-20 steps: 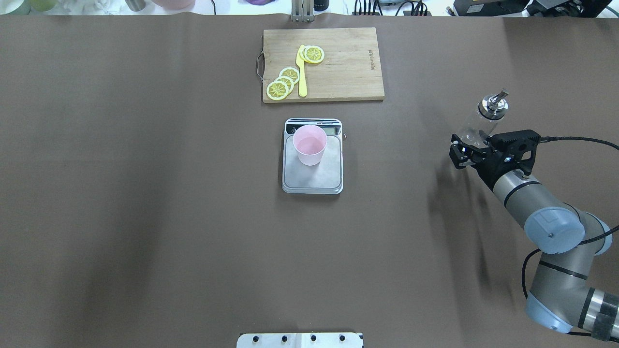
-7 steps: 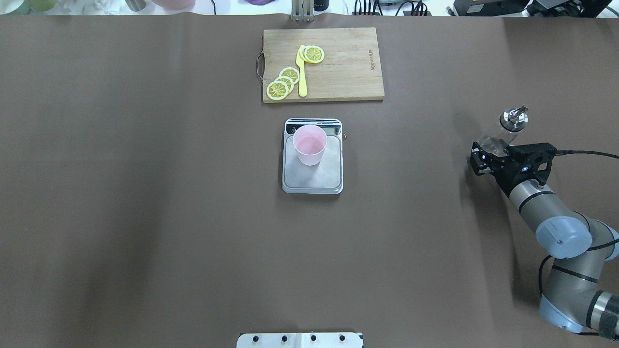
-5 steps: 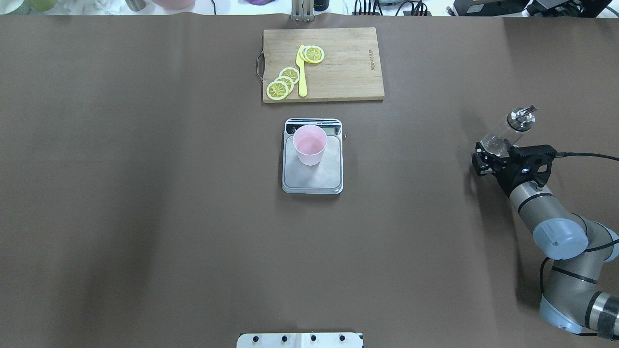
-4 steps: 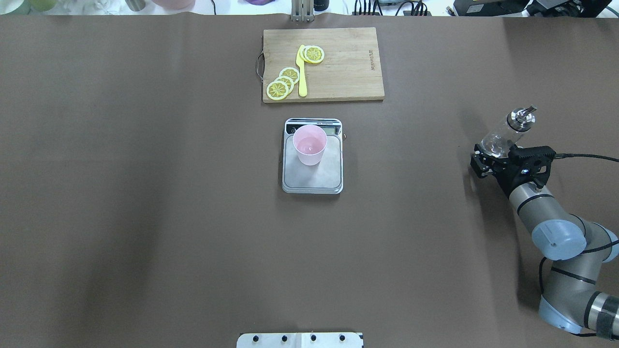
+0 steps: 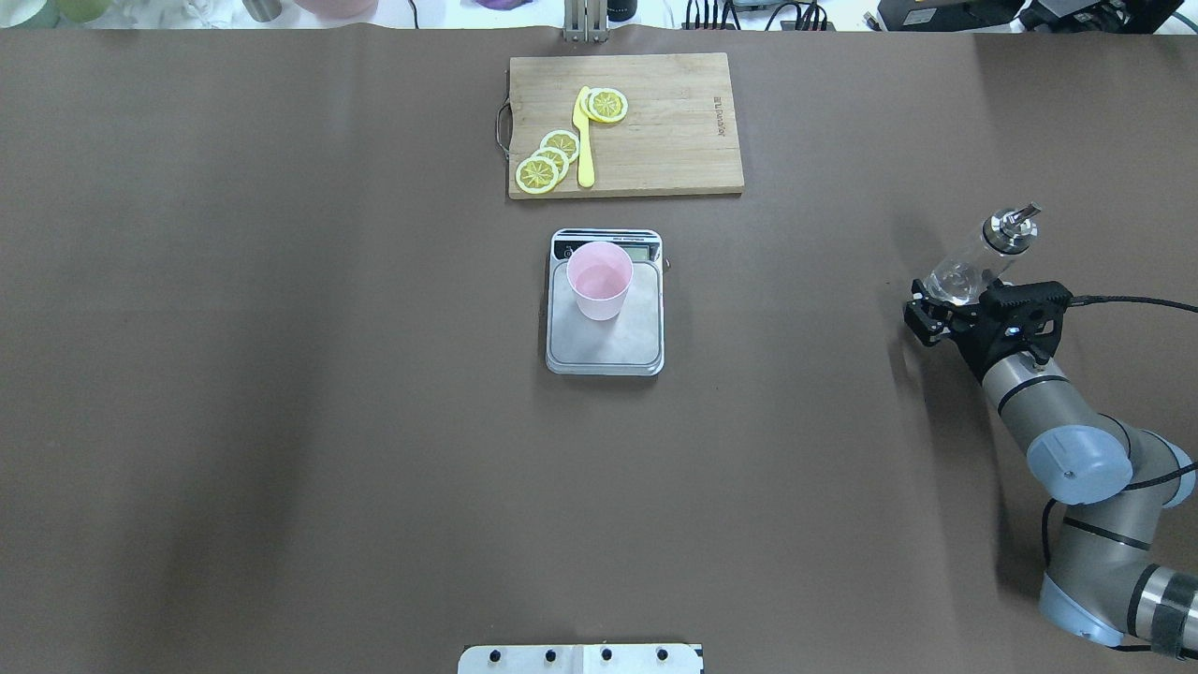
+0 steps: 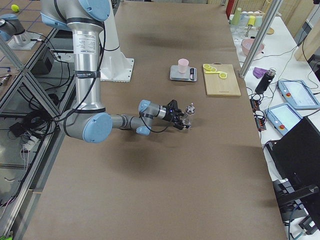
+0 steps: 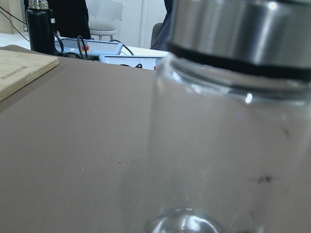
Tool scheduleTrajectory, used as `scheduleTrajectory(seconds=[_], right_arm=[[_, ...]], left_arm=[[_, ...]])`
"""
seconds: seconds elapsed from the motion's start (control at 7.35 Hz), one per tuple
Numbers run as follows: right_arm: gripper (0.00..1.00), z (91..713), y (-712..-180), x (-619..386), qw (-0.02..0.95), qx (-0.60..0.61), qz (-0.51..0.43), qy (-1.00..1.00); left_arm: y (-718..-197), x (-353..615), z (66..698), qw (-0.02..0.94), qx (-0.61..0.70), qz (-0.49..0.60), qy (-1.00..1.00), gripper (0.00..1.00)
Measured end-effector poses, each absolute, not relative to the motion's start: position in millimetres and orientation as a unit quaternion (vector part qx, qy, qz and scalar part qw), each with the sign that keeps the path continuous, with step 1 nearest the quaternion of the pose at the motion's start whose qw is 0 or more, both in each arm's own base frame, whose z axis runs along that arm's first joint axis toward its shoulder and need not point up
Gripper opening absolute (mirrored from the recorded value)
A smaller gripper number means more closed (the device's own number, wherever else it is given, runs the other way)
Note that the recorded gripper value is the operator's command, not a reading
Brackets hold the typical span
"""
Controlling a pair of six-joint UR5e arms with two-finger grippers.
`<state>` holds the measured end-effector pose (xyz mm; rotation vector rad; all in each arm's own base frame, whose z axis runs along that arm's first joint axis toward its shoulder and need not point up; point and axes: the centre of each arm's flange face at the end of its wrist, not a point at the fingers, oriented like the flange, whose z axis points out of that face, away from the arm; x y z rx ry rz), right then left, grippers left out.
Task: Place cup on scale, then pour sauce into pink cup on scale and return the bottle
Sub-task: 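Lower the glass bottle onto the table with the right gripper, then open the right gripper and withdraw it away from the bottle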
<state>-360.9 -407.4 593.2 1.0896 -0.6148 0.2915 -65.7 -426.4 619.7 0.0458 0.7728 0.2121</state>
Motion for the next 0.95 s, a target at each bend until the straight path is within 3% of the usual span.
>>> scheduleTrajectory(seconds=[0.95], right_arm=[[1.00, 592.9, -343.3, -332.9, 0.783, 0.508, 0.123, -0.337]], left_arm=[[-426.6, -65.4, 617.8, 0.920, 0.024, 0.104, 0.376, 0.98]])
